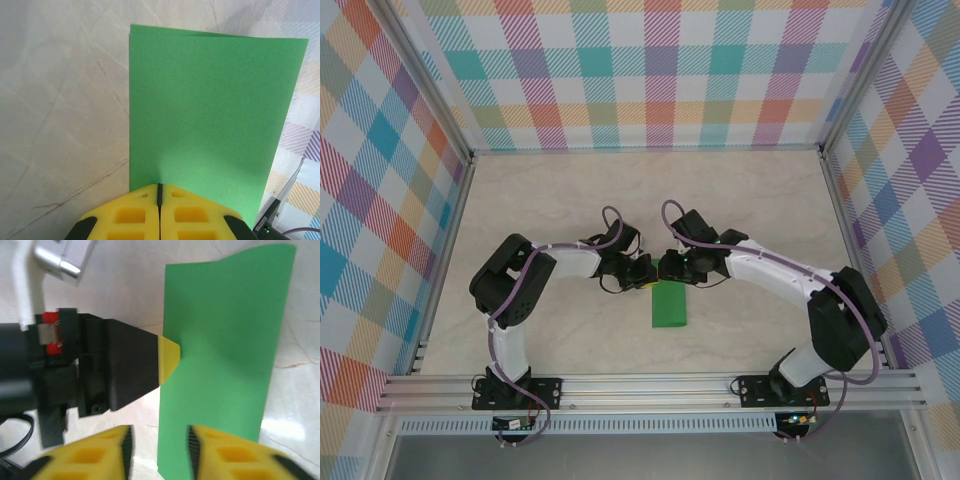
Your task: Fold a paper plane with a square sheet of paper (pick it up from the middle)
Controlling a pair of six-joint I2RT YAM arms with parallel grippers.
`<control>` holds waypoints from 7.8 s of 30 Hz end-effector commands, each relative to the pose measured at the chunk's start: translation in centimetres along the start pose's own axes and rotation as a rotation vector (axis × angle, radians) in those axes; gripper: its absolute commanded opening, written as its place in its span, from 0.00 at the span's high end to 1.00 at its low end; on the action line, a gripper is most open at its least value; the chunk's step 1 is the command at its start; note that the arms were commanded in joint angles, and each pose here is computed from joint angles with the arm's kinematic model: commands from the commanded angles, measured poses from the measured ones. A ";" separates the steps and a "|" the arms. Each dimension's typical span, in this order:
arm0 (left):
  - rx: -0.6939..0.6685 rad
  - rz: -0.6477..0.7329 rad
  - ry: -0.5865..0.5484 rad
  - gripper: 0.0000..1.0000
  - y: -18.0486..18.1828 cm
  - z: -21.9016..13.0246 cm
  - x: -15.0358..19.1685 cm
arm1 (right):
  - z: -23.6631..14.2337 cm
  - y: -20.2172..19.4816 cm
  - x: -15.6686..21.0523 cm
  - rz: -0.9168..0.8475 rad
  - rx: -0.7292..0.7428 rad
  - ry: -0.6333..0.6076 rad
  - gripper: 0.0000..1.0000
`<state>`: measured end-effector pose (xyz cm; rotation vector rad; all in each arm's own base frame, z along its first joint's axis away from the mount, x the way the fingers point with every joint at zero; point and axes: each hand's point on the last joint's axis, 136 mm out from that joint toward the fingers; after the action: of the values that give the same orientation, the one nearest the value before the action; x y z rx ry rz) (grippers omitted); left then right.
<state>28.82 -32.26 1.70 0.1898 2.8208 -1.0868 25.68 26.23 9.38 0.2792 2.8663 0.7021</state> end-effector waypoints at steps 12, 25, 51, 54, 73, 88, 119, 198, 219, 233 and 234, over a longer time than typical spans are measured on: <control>-0.322 -0.069 0.185 1.00 7.5 0.7 5.3 | 4.5 0.9 -1.5 0.035 -0.082 0.069 1.00; -0.369 -0.068 0.205 1.00 8.6 0.7 5.8 | 6.4 -2.4 -0.7 0.072 -0.029 0.116 1.00; -0.461 -0.053 0.216 1.00 10.4 0.0 6.4 | 3.1 -9.6 0.4 0.116 -0.086 0.074 1.00; -0.446 -0.053 0.215 1.00 10.1 0.2 6.3 | 1.1 -6.9 -0.9 0.069 -0.176 0.044 1.00; -0.467 -0.078 0.238 1.00 10.6 0.2 6.8 | 5.9 -5.4 -1.6 0.133 -0.328 0.184 1.00; -0.475 -0.085 0.248 1.00 11.2 0.4 7.4 | 1.9 -6.3 -4.6 0.128 -0.380 0.014 1.00; -0.495 -0.079 0.271 1.00 11.8 0.3 8.1 | 3.2 -4.8 -9.2 0.166 -0.330 -0.102 1.00; -0.537 -0.025 0.235 1.00 12.2 0.3 6.6 | 1.5 -4.3 4.4 0.153 -0.348 0.215 1.00; -0.586 0.029 0.235 1.00 12.8 0.3 5.6 | 3.2 -11.9 12.4 0.232 -0.124 0.366 1.00; -0.504 0.175 0.191 1.00 9.4 0.3 2.1 | 0.2 -3.4 1.6 0.123 -0.249 0.081 1.00; -0.494 0.201 0.185 1.00 8.8 0.2 1.5 | 1.0 -3.4 0.6 0.133 -0.237 0.069 1.00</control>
<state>29.83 -31.87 1.63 0.4952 2.8686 -0.7876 21.91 23.60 7.48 0.4034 2.8484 1.1422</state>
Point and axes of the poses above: each hand's point on the last joint's axis, 136 mm out from that joint toward the fingers, its own z axis out along the fingers, its own y axis along the line the jaws close on, x = y × z, and after that the axes turned 12 degrees about z, right-handed
